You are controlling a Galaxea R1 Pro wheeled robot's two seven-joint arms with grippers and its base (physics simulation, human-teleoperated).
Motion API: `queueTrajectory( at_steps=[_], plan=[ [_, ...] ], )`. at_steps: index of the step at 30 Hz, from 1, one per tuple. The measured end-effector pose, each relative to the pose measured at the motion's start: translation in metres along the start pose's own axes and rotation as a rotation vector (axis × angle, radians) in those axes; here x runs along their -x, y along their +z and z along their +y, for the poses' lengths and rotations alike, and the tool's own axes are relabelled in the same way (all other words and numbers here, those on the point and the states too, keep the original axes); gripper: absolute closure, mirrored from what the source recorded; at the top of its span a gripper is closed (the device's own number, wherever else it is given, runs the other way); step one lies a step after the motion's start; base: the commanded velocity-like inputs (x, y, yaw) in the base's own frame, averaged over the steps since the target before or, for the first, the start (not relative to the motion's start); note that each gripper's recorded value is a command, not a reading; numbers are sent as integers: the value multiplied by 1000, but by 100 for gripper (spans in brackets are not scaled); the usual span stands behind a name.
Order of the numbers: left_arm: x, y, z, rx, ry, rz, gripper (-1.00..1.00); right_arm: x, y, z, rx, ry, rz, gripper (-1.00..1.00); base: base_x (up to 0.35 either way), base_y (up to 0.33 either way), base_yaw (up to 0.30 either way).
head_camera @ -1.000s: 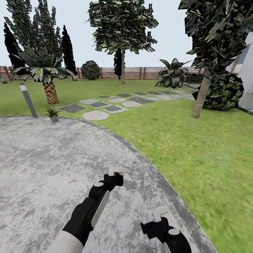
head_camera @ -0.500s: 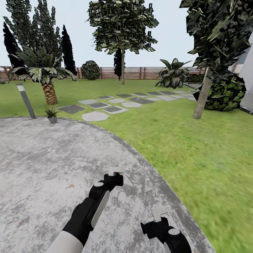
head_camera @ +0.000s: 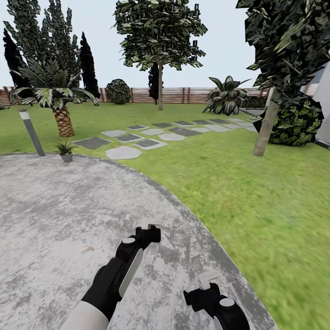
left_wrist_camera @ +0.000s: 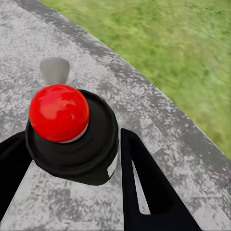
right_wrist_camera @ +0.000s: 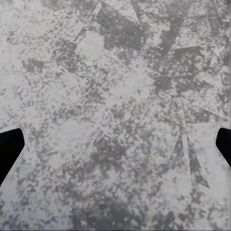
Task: Pick up the pesticide atomizer in the garden and spray insectifuge to fully cover both potted plants in the garden.
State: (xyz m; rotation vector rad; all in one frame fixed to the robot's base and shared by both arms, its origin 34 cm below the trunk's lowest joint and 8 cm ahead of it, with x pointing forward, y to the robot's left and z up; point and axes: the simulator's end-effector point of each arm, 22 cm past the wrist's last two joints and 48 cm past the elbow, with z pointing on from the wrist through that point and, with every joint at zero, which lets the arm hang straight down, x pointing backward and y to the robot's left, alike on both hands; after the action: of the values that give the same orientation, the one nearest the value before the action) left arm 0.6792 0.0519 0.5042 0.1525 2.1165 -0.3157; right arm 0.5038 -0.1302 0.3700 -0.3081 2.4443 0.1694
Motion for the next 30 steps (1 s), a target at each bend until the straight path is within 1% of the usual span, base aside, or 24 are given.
queueTrajectory(
  at_steps=[8,19,30],
  plan=[
    [0,0,0,0,0,0,100,0,0,-1,-2,0,0,-100,334,-7,0],
    [0,0,0,0,0,0,100,0,0,-1,0,5,0,-100,336,-62,0],
    [0,0,0,0,-1,-1,100,0,0,-2,0,5,0,-100,336,-6,0]
  ],
)
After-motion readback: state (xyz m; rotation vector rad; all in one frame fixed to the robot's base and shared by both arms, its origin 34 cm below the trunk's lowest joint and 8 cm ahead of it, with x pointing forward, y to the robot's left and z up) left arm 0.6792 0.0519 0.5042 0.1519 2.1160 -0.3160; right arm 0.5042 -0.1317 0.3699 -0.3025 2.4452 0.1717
